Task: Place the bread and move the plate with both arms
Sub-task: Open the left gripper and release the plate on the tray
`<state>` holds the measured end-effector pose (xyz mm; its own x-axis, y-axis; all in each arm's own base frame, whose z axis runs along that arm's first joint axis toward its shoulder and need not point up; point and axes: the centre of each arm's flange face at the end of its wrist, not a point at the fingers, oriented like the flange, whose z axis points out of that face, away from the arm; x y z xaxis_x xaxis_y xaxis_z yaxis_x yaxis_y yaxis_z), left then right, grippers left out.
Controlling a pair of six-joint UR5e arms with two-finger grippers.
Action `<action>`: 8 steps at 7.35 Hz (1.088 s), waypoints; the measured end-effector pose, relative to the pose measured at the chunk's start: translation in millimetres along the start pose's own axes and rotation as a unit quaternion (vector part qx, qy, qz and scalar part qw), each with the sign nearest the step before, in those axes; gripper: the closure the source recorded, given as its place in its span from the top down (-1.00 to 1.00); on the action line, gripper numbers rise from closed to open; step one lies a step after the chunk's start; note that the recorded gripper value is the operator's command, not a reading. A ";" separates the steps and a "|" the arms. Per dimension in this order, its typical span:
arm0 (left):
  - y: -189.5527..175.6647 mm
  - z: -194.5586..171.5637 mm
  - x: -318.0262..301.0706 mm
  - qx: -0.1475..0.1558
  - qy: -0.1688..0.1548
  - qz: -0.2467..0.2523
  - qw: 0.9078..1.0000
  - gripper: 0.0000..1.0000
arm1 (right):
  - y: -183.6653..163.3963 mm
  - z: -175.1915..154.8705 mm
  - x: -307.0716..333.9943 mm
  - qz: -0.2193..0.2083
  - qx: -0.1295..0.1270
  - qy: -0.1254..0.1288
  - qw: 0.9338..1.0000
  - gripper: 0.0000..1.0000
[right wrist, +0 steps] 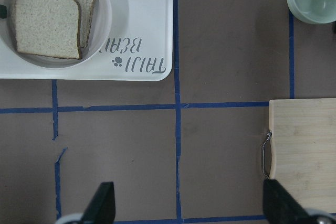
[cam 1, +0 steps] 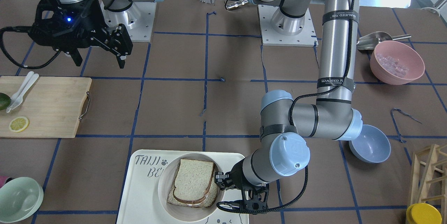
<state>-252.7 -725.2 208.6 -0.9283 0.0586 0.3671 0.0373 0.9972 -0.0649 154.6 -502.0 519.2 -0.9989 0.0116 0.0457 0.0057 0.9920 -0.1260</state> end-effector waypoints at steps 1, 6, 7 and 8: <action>-0.5 6.9 -0.8 -0.001 0.000 0.000 1.000 0.18 | 0.6 0.1 -0.1 0.000 0.000 0.000 1.000 1.00; 5.1 -17.2 9.8 0.005 -0.004 0.017 1.000 1.00 | 4.2 11.7 0.6 0.001 -0.032 -0.008 0.999 1.00; 15.0 -41.9 20.0 0.001 -0.006 0.018 1.000 1.00 | 4.3 13.1 0.8 0.001 -0.036 -0.008 0.999 1.00; 32.7 -76.8 31.4 -0.006 -0.010 0.018 1.000 1.00 | 4.5 13.7 1.0 0.001 -0.038 -0.008 0.999 1.00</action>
<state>-252.2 -687.1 289.3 -0.9333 0.0928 0.3469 0.0746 0.9951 -0.0653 152.9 -499.2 505.1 -0.9995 0.0120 0.0290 0.0105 0.9986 -0.0513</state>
